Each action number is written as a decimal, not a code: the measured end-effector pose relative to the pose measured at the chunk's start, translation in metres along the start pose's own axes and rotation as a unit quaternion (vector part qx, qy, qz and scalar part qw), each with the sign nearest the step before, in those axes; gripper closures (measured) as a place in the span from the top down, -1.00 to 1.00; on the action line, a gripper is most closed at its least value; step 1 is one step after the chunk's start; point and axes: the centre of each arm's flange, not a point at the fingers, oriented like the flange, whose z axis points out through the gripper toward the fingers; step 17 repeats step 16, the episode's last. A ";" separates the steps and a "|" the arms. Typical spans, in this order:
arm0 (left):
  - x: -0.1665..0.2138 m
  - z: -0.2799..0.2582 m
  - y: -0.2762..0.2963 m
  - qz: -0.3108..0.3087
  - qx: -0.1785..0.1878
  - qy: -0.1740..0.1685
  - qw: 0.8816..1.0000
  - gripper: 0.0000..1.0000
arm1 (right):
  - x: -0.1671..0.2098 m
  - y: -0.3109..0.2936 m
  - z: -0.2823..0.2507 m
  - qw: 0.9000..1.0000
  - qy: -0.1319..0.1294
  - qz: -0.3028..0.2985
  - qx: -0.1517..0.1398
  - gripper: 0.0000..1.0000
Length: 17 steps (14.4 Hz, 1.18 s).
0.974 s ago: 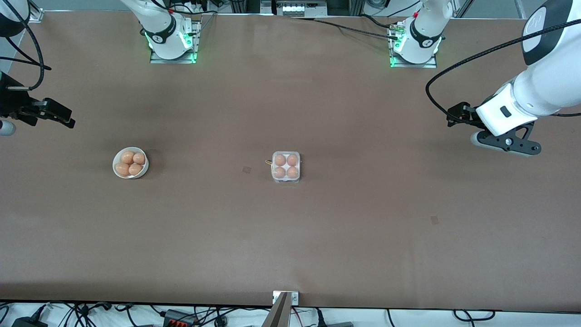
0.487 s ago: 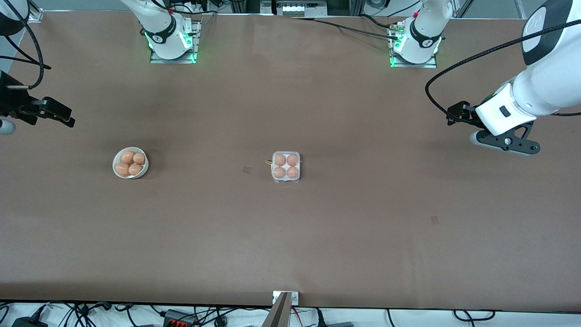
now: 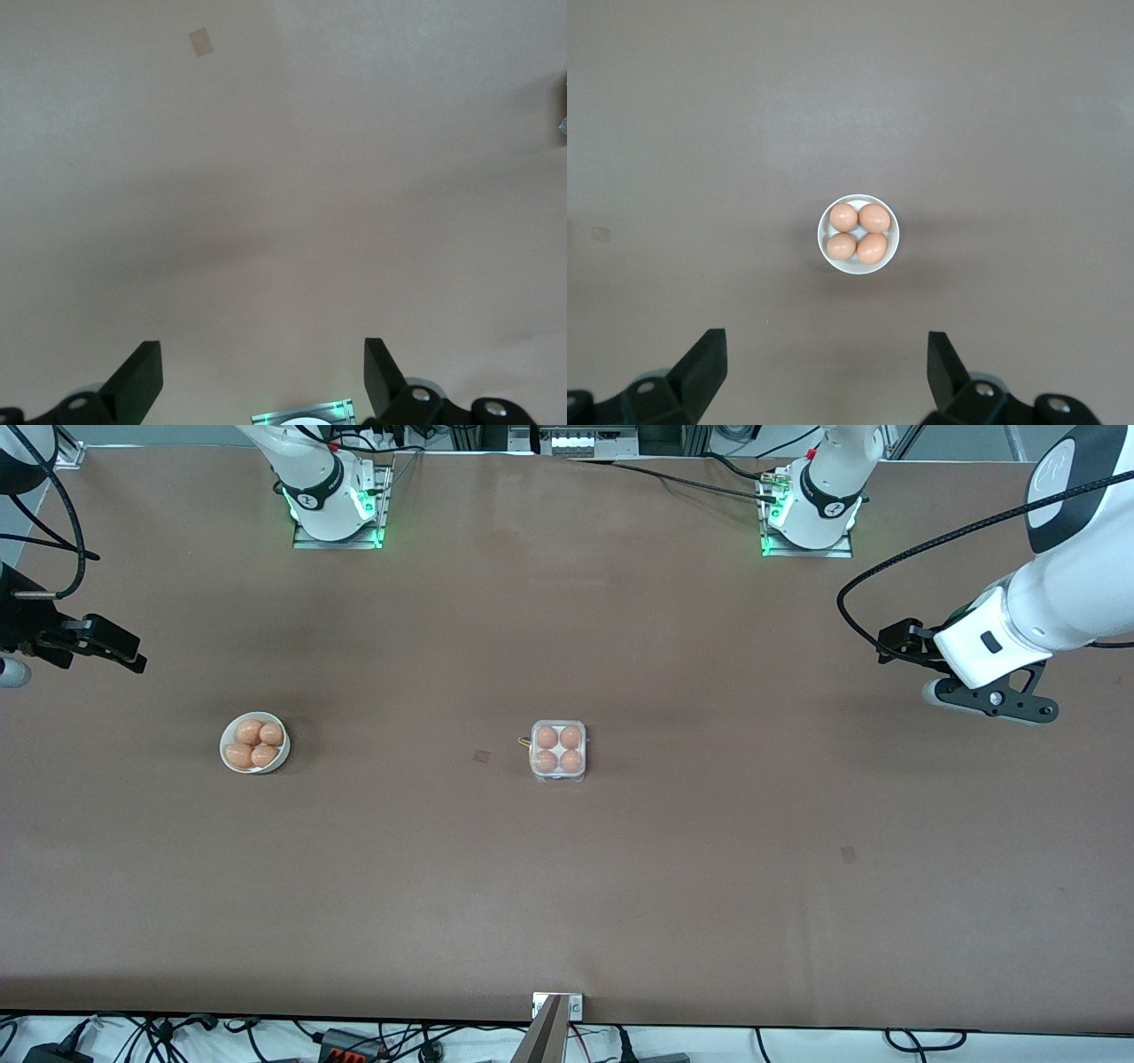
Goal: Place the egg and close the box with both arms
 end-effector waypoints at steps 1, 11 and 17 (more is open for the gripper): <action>0.000 0.000 0.000 0.000 0.000 0.000 1.000 1.00 | 0.000 0.000 0.000 1.000 0.000 0.000 0.000 1.00; -0.003 -0.005 -0.005 0.018 0.005 0.005 1.000 1.00 | 0.000 0.000 0.000 1.000 0.000 0.000 0.000 1.00; -0.010 -0.006 -0.003 0.014 0.021 0.027 0.999 1.00 | 0.000 0.000 0.000 1.000 0.000 0.000 0.000 1.00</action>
